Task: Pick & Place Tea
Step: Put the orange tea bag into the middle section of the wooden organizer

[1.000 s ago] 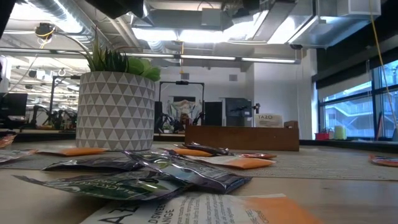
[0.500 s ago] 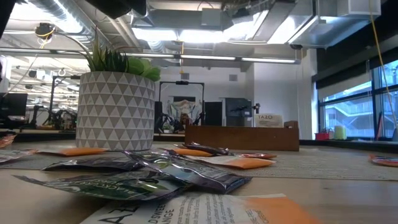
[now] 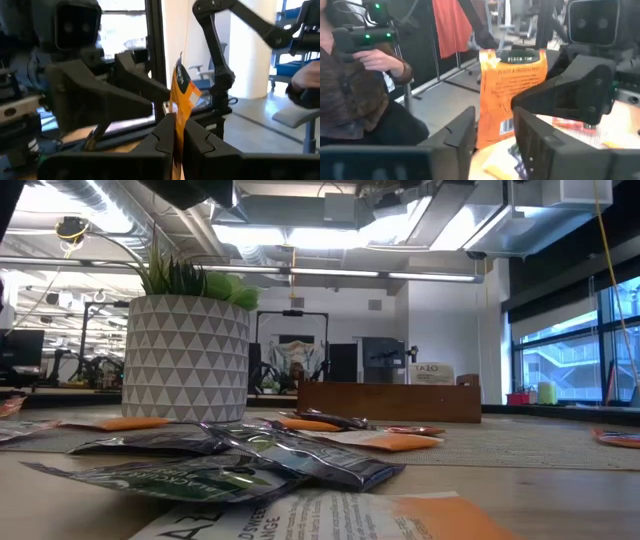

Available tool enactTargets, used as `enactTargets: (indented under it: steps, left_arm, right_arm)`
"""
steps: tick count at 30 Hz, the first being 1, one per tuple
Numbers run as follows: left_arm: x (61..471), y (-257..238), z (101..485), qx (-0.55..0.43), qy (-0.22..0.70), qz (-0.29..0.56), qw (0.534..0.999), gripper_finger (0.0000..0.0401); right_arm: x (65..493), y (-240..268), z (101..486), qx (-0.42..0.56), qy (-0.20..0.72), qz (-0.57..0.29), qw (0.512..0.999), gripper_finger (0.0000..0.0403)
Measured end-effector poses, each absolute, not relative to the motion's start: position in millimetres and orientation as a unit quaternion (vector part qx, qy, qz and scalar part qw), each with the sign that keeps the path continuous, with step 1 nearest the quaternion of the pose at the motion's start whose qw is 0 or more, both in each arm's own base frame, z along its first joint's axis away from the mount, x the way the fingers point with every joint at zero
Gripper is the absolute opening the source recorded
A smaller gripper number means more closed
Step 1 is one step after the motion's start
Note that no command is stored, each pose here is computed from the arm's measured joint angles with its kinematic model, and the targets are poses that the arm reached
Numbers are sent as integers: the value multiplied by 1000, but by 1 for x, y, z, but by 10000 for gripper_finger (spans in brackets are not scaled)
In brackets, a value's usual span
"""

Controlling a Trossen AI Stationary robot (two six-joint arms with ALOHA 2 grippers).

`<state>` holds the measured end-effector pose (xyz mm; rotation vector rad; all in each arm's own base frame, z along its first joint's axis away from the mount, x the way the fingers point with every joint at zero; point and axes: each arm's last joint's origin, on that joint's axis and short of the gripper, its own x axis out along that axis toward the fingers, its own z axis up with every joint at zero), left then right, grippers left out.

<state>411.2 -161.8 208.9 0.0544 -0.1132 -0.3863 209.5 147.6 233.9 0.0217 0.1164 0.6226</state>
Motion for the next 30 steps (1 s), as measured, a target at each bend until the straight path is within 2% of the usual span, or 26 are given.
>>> enactTargets:
  steps: [7,12,16,20,30]
  left_arm:
    - [417,-146,194,25,24,-108,994,10]
    - [422,-127,185,-15,73,-54,996,8]
    - [425,-114,182,-65,93,-34,993,15]
    - [426,-109,180,-72,104,-25,992,11]
    - [426,-111,179,-62,105,-29,992,14]
  right_arm:
    - [192,126,247,33,106,179,977,210]
    - [187,116,253,6,133,82,988,236]
    - [188,114,252,18,129,23,991,239]
    - [191,116,245,11,148,25,989,234]
    - [189,117,228,87,224,33,970,200]
